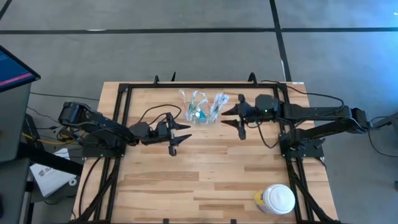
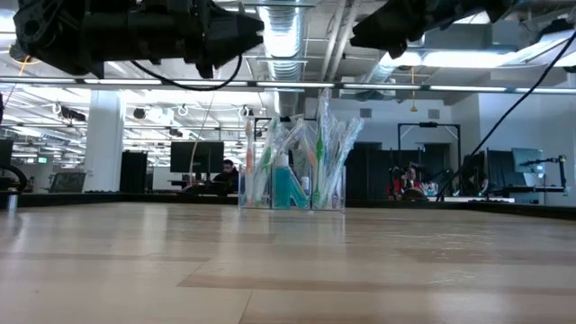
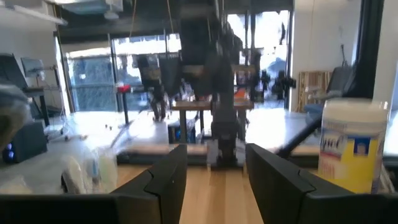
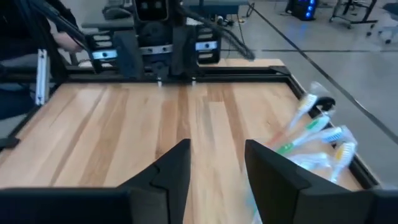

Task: Pick & Place toothbrushing station
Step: Return to Home Position

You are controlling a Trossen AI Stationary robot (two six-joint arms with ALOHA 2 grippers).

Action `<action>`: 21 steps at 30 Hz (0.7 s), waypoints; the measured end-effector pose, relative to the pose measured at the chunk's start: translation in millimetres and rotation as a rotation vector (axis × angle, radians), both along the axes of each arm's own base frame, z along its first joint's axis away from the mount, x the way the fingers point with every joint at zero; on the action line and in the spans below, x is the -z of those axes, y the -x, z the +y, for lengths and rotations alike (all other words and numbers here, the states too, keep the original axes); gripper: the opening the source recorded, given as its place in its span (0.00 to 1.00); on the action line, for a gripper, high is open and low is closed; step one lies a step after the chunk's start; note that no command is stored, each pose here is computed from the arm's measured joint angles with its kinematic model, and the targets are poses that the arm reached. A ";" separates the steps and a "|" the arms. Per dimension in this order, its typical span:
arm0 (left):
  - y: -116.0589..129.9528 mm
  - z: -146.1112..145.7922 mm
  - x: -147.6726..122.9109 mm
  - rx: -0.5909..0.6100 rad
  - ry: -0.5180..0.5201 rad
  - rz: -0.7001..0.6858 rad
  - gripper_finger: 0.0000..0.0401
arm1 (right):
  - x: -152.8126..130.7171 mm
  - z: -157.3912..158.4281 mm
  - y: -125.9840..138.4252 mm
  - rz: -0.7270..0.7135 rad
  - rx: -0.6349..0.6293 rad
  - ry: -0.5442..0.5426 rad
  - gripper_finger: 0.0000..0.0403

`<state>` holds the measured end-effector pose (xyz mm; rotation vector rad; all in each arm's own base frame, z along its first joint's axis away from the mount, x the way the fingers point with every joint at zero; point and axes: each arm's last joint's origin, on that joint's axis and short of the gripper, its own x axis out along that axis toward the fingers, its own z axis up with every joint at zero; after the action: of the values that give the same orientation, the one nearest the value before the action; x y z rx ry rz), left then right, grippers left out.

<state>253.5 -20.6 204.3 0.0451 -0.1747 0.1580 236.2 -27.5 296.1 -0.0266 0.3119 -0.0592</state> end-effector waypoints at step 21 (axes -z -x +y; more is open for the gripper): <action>38.9 5.2 -17.1 -0.041 -0.031 -0.093 0.39 | 11.9 -0.2 -6.3 0.061 0.010 -0.035 0.36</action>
<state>214.6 -15.3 221.4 0.0722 -0.2693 0.1987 242.5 -27.7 284.2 0.0082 0.3744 -0.0631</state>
